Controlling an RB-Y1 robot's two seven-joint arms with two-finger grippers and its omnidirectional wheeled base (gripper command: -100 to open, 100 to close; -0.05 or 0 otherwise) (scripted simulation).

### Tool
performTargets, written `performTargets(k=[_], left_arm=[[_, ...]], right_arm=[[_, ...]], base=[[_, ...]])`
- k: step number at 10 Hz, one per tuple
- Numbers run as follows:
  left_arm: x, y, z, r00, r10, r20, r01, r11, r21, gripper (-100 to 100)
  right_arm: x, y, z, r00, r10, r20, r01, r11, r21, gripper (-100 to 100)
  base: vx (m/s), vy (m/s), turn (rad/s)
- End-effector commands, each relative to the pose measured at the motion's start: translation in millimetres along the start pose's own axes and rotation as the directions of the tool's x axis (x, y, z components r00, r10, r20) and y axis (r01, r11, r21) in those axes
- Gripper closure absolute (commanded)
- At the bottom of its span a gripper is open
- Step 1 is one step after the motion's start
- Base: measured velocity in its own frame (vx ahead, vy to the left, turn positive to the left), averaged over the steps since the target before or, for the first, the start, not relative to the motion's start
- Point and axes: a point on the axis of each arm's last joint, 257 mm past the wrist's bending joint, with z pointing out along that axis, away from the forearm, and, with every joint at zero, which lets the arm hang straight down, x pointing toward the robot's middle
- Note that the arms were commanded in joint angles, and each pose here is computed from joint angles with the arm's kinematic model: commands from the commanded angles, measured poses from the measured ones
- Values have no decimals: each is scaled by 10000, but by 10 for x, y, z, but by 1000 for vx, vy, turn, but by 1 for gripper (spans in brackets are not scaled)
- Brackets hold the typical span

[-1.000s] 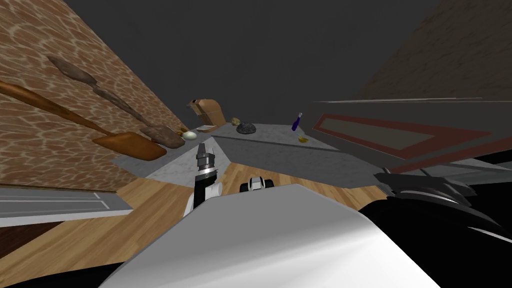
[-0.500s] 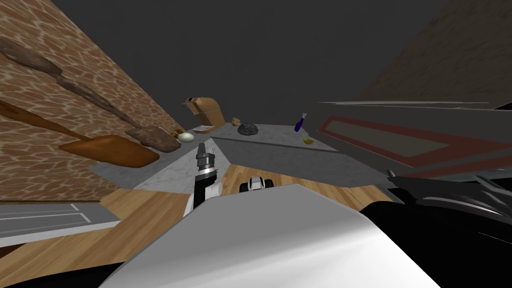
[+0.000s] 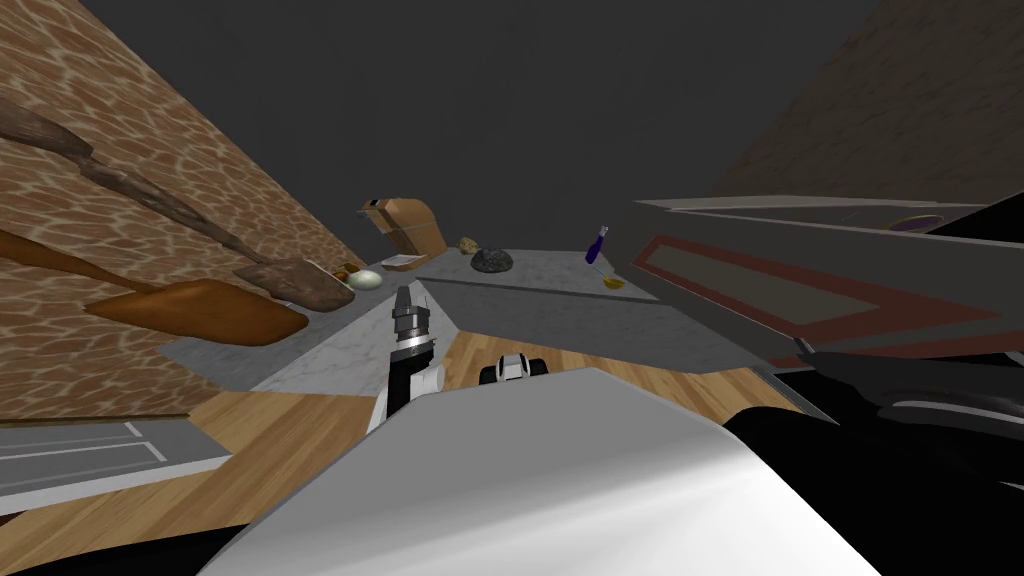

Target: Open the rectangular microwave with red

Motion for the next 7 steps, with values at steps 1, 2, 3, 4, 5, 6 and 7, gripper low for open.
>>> performTargets(k=[1,2,3,4,5,6,7], left_arm=[[0,0,0,10000,0,0,0,10000,0,0],[0,0,0,10000,0,0,0,10000,0,0],[0,0,0,10000,0,0,0,10000,1,0],[0,0,0,10000,0,0,0,10000,1,0],[0,0,0,10000,0,0,0,10000,1,0],[0,0,0,10000,0,0,0,10000,1,0],[0,0,0,10000,0,0,0,10000,0,0]], right_arm=[[-40,-36,-21,10000,4,30,-4,10000,-44,-100],[-36,-39,-26,10000,20,14,-20,10000,-45,0],[-33,-39,-26,10000,20,7,-20,10000,-44,0],[-32,-39,-26,10000,20,5,-20,10000,-44,0],[-32,-39,-26,10000,20,4,-20,10000,-43,0],[-32,-39,-26,10000,20,4,-20,10000,-43,0],[-32,-39,-26,10000,20,4,-20,10000,-43,0]], base=[[14,1,-17],[0,0,0],[0,0,0],[0,0,0],[0,0,0],[0,0,0],[0,0,0]])
